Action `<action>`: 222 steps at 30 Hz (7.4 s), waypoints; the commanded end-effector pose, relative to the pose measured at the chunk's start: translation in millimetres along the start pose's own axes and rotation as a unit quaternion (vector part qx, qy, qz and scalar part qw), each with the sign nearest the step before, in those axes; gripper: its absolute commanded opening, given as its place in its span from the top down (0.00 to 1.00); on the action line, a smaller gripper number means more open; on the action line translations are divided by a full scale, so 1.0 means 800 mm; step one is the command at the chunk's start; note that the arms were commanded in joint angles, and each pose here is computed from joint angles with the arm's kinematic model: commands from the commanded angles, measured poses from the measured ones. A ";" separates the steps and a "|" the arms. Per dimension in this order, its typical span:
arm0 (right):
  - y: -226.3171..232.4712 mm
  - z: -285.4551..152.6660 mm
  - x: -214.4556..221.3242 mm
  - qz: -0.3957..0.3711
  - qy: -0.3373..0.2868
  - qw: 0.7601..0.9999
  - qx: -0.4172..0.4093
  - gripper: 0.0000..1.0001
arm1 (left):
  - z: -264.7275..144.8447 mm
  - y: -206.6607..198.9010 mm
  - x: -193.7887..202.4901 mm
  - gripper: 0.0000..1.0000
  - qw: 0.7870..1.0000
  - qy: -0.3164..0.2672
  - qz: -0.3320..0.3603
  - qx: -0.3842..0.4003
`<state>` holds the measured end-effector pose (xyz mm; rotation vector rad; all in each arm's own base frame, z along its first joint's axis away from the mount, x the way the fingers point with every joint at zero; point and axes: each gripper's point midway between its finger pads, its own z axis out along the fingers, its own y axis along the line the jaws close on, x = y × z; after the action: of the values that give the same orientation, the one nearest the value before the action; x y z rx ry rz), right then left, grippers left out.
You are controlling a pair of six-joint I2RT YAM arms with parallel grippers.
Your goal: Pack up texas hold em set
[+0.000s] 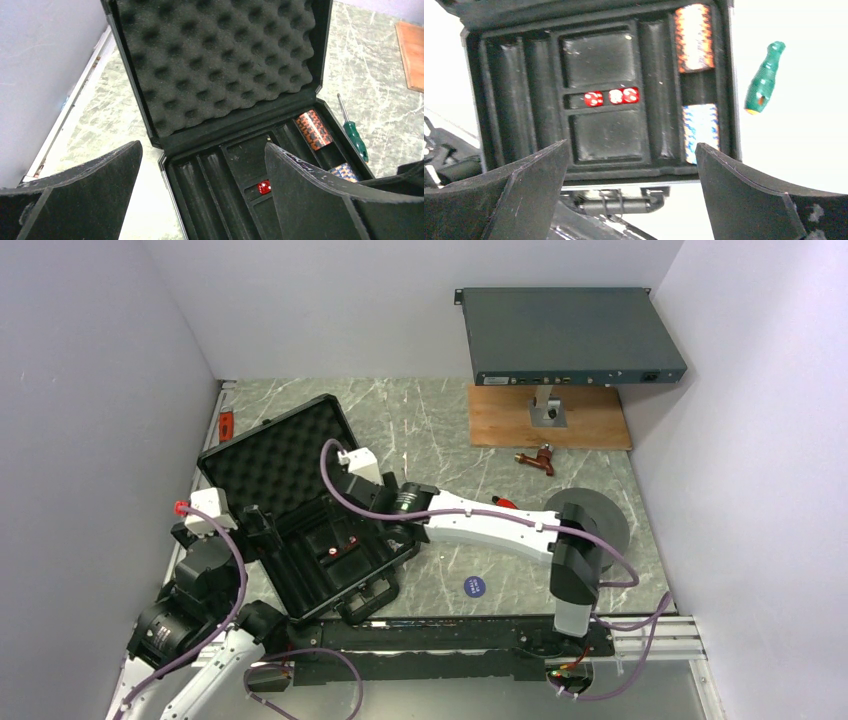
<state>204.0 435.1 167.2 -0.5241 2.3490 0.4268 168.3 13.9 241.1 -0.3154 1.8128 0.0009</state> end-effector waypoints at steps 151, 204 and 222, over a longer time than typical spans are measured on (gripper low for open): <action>-0.430 -0.176 0.028 0.224 -0.181 0.908 0.302 0.00 | -0.064 -0.443 0.396 0.59 0.761 0.364 0.436 0.313; -0.430 -0.193 0.020 0.222 -0.199 0.908 0.294 0.00 | -0.064 -0.429 0.217 0.61 0.822 0.316 0.368 0.299; -0.427 -0.182 0.026 0.225 -0.186 0.913 0.286 0.00 | 0.034 -0.319 0.166 0.61 0.884 0.323 0.287 0.180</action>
<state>266.3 66.5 196.8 0.3548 2.0841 -0.0191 208.4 -271.4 134.9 0.6654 2.4808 -0.0149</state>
